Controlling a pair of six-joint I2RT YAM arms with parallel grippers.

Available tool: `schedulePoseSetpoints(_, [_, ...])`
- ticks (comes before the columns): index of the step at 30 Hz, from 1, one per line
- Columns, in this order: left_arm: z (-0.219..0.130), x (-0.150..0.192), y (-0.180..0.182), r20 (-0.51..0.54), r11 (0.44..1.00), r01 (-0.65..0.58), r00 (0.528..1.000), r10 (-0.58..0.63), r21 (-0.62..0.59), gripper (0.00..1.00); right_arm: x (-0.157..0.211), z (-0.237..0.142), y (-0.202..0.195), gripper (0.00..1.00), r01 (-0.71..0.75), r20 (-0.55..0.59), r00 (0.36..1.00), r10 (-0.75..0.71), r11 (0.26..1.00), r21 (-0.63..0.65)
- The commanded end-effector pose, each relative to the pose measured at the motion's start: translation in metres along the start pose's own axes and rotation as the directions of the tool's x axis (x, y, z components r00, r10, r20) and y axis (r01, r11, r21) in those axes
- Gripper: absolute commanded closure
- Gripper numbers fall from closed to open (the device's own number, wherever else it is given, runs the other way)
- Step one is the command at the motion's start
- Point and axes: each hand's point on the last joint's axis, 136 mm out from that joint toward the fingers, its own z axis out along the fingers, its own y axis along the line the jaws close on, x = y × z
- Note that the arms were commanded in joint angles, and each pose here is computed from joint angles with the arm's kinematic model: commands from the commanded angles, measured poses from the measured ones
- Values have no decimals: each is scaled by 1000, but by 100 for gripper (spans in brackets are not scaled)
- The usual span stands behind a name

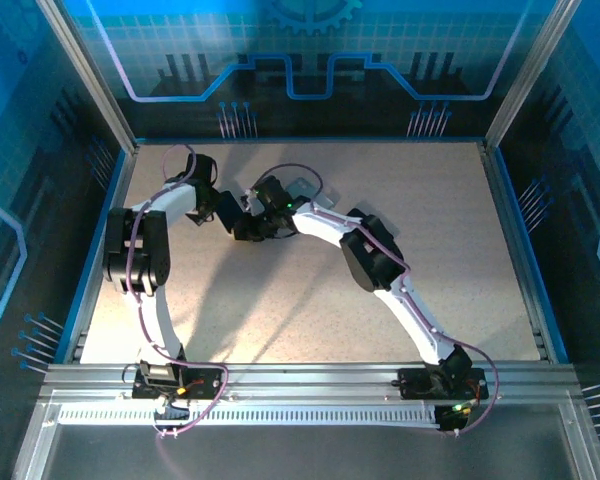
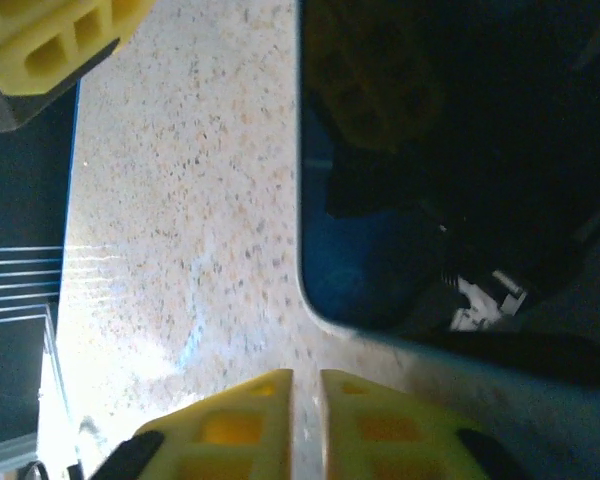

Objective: Put the phone into the phone case

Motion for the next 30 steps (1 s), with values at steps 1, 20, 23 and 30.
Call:
schedulePoseSetpoints(1, [-7, 8, 13, -10, 999, -28, 1000, 28, -28, 100, -30, -52, 30, 78, 79, 144, 987, -73, 996, -32])
schedulePoseSetpoints(20, [11, 25, -2, -54, 997, -80, 995, 79, -18, 100, 3, -193, 23, 79, -22, 295, 955, 41, 997, -67])
schedulePoseSetpoints(23, [17, 22, -9, -52, 996, -89, 995, 88, -17, 100, 12, -202, 9, 79, -45, 299, 953, 55, 998, -40])
schedulePoseSetpoints(30, [18, 19, -13, -50, 993, -112, 993, 110, -27, 100, 25, -223, -10, 79, -81, 314, 946, 77, 997, 1])
